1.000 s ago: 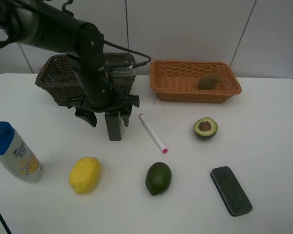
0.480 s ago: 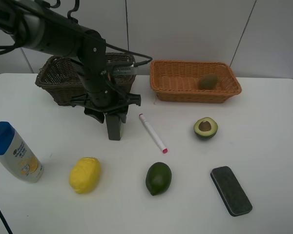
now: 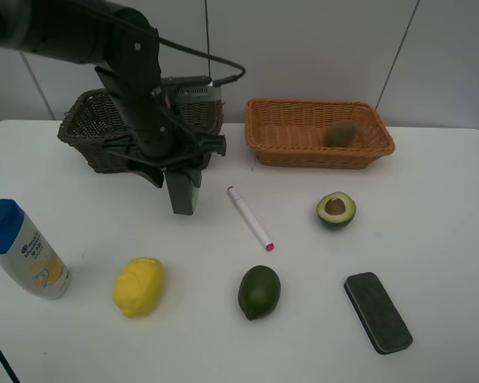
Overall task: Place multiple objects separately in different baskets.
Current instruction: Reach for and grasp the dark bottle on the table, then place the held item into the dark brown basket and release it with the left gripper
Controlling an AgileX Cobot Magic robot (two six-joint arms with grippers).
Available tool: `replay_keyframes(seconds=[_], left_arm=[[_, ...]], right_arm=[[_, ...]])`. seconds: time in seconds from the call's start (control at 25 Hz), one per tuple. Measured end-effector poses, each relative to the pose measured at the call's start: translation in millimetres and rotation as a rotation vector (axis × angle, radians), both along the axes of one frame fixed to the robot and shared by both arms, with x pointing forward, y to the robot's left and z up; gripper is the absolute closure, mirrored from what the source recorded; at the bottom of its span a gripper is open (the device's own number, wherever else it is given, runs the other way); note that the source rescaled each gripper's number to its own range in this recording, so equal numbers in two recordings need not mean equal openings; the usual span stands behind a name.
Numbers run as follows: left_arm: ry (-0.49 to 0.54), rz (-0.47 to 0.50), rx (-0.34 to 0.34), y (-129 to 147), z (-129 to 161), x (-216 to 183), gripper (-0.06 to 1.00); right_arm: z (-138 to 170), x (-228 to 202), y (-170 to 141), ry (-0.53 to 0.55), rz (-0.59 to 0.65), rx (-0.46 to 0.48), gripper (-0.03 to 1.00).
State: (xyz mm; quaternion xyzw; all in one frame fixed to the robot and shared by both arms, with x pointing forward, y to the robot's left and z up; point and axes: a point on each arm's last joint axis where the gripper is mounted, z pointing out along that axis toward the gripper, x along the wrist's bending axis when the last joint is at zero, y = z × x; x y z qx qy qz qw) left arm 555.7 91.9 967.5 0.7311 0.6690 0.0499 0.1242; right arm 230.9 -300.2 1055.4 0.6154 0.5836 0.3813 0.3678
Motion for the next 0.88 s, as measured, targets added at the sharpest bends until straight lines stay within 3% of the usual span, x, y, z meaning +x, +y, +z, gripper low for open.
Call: replay_keyframes(seconds=[0.2, 0.44, 0.56, 0.68, 0.88], left_arm=[[-0.118, -0.015, -0.067, 4.4, 70.5, -5.8, 0.47], [-0.171, -0.042, -0.065, 6.1, 120.7, -0.4, 0.47], [-0.246, 0.004, -0.098, 18.6, 142.9, 18.1, 0.47], [-0.307, 0.089, -0.105, 43.7, 143.9, 51.1, 0.47], [-0.354, 0.156, -0.12, 61.2, 96.0, 108.6, 0.47]], right_arm=[[0.0, 0.0, 0.0, 0.0, 0.0, 0.0, -0.03], [0.0, 0.0, 0.0, 0.0, 0.0, 0.0, -0.03], [0.0, 0.0, 0.0, 0.0, 0.0, 0.0, -0.03], [0.0, 0.0, 0.0, 0.0, 0.0, 0.0, -0.03], [0.0, 0.0, 0.0, 0.0, 0.0, 0.0, -0.03]])
